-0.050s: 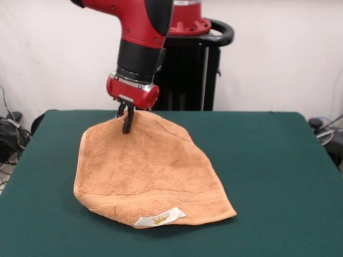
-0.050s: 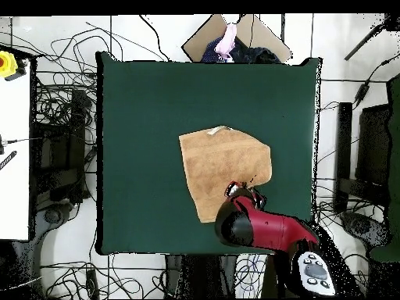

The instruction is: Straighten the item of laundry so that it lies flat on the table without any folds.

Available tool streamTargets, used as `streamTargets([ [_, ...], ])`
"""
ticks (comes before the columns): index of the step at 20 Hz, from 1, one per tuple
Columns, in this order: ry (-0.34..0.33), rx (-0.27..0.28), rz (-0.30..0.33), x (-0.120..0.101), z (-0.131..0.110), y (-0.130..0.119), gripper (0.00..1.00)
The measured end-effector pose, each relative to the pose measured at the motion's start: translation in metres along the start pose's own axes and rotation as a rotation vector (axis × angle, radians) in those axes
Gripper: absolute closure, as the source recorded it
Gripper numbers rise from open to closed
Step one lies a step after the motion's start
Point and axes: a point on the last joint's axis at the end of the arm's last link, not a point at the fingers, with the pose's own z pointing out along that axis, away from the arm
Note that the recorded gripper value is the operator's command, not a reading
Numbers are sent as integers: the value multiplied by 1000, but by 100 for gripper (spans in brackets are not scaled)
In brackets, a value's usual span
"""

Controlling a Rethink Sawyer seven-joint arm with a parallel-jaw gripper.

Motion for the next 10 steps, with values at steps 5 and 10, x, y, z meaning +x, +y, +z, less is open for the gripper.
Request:
streamTargets([
  [5,-1,-23,-15,16,16,9,100],
  [10,10,-41,-40,35,27,21,100],
])
